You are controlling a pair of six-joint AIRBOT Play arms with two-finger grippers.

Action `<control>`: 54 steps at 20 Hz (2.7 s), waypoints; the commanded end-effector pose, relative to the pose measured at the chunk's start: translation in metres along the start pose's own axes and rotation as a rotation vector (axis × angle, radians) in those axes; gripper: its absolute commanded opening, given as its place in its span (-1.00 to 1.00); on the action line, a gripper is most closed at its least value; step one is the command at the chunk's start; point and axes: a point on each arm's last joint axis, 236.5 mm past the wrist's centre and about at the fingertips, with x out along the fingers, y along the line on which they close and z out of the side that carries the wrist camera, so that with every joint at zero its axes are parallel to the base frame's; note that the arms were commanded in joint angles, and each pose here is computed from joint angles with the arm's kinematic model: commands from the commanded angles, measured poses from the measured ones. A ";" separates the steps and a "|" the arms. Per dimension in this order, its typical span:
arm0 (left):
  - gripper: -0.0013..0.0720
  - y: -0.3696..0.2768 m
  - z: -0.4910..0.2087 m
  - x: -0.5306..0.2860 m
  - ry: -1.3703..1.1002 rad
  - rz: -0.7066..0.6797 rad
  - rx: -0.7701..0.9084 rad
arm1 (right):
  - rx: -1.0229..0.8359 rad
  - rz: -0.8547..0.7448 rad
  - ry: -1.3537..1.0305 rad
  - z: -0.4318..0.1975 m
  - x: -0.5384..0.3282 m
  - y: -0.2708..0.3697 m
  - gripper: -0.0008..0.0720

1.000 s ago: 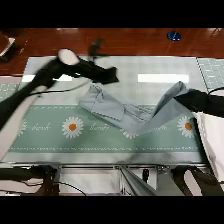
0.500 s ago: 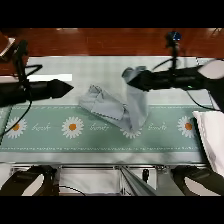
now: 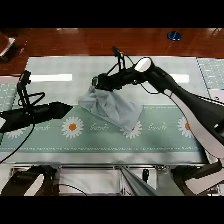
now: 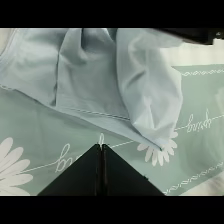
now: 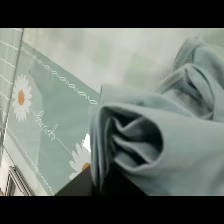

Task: Fold the shirts.

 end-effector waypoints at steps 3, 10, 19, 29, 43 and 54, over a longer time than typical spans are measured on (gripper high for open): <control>-0.92 0.014 -0.002 0.008 -0.031 0.026 -0.023 | 0.047 0.061 0.064 -0.019 0.037 0.009 0.17; -0.92 0.038 -0.012 0.025 0.002 0.068 -0.074 | -0.029 -0.025 0.168 -0.020 -0.103 -0.001 0.16; -0.92 0.041 -0.010 0.025 -0.005 0.073 -0.092 | 0.302 -0.916 -0.521 -0.129 -0.354 -0.167 0.16; -0.92 0.042 -0.009 0.026 -0.004 0.074 -0.094 | 0.684 -0.273 -0.233 -0.185 -0.158 -0.180 0.16; -0.92 0.042 -0.010 0.026 -0.004 0.074 -0.094 | 0.427 -0.196 0.057 -0.130 -0.053 -0.146 -0.83; -0.92 0.042 -0.010 0.026 -0.004 0.075 -0.094 | -0.094 -0.199 0.029 -0.006 -0.150 -0.010 -0.92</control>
